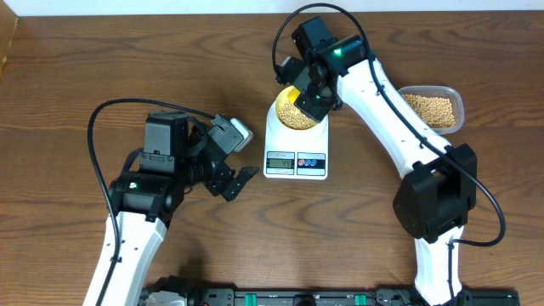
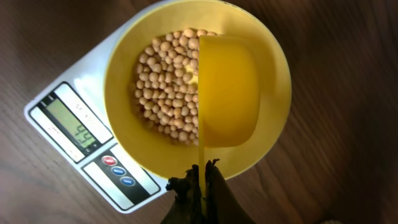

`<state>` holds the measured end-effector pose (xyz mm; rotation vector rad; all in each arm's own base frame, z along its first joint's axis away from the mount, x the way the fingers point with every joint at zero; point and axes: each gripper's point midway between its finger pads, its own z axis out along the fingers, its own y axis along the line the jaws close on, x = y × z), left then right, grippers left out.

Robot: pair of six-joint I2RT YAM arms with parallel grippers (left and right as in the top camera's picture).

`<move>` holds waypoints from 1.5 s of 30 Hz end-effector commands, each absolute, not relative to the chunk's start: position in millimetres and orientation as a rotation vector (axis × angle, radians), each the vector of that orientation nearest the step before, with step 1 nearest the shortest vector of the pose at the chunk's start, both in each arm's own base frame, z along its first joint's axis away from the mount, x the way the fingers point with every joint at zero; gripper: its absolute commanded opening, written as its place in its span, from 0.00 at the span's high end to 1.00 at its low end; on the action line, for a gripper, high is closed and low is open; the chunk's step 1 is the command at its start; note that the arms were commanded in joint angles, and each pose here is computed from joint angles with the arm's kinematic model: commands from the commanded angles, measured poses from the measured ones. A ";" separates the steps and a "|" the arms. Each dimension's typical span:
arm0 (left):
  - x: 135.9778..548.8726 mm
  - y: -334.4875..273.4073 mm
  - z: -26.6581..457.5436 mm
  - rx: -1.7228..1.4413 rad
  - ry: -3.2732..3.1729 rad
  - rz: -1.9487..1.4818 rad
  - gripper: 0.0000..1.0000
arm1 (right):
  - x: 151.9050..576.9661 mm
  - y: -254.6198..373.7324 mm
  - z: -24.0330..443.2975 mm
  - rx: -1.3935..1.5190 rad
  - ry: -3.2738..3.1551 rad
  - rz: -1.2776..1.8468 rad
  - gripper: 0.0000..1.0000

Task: Scoop item into bowl and weigh 50g on scale
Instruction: 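Lower the scoop into the yellow bowl among the soybeans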

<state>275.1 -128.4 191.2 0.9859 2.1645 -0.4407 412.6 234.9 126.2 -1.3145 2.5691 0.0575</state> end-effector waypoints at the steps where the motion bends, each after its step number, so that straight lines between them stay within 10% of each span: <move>1: 274.3 -128.3 190.8 0.997 2.159 -0.445 0.02 | 412.5 233.0 119.9 -1.343 2.570 0.025 0.99; 45: 274.3 -128.3 190.8 0.997 2.159 -0.445 0.03 | 414.3 234.5 112.0 -1.352 2.576 0.024 0.99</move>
